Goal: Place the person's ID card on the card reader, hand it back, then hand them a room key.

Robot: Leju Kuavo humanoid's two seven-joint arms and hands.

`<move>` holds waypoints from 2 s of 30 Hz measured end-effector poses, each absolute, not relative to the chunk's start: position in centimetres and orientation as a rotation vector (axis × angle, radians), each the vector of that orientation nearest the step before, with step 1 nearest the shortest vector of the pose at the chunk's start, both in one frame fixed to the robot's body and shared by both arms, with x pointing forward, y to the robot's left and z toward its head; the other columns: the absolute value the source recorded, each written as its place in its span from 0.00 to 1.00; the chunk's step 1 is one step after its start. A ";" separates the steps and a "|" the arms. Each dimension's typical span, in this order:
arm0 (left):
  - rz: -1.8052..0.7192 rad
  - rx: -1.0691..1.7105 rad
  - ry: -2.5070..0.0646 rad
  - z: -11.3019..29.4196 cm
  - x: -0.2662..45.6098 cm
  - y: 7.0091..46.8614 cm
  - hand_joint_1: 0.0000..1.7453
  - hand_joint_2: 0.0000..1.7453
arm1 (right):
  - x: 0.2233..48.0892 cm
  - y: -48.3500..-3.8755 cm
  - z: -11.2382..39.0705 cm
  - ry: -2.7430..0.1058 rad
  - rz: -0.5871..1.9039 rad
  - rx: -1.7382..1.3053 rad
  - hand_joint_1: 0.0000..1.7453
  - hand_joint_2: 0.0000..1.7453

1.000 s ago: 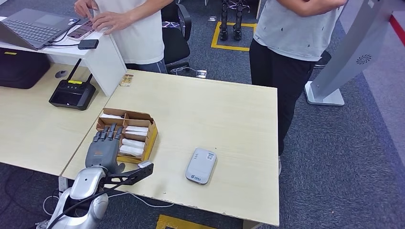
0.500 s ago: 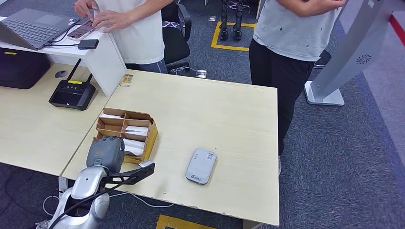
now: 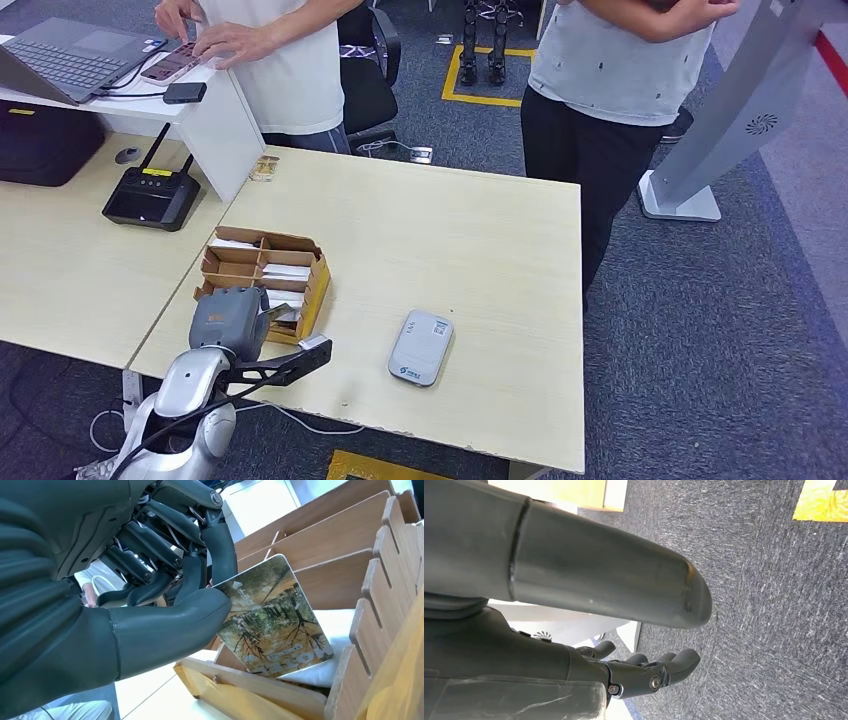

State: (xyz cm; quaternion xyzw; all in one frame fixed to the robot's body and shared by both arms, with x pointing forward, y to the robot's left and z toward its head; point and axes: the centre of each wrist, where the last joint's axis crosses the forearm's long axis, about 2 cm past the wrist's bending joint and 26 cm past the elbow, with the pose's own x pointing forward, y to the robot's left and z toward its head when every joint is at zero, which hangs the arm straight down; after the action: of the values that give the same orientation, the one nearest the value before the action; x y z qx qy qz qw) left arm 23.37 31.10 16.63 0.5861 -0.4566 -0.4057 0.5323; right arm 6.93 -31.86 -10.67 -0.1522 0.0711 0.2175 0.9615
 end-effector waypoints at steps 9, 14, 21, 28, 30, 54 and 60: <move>-0.989 1.379 -1.158 17.0 23.8 30.7 1.00 1.00 | 6.9 -31.9 -10.7 0.140 0.441 -0.307 0.00 0.00; -0.998 1.368 -1.185 17.4 24.1 30.8 1.00 1.00 | 6.9 -31.9 -10.7 0.138 0.442 -0.306 0.00 0.00; -0.986 1.268 -1.290 19.0 24.7 31.2 1.00 1.00 | 6.9 -31.9 -10.7 0.132 0.442 -0.305 0.00 0.00; -0.961 1.240 -1.368 21.3 25.6 31.9 1.00 1.00 | 6.9 -31.9 -10.7 0.124 0.439 -0.302 0.00 0.00; -0.957 1.242 -1.377 21.6 25.7 32.0 1.00 1.00 | 6.9 -31.9 -10.7 0.123 0.437 -0.301 0.00 0.00; -0.835 1.562 -1.391 27.0 29.3 33.3 1.00 1.00 | 7.1 -31.8 -10.7 0.110 0.450 -0.300 0.00 0.00; -0.772 1.623 -1.319 28.2 32.3 34.0 1.00 1.00 | 7.5 -31.7 -10.6 0.094 0.485 -0.305 0.00 0.00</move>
State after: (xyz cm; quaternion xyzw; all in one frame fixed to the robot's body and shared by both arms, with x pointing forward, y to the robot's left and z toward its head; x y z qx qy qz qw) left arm 32.34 34.03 28.17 0.6537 -0.5310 -0.3108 0.4406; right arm 7.54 -31.65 -10.58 -0.1502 0.0464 0.2390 0.9582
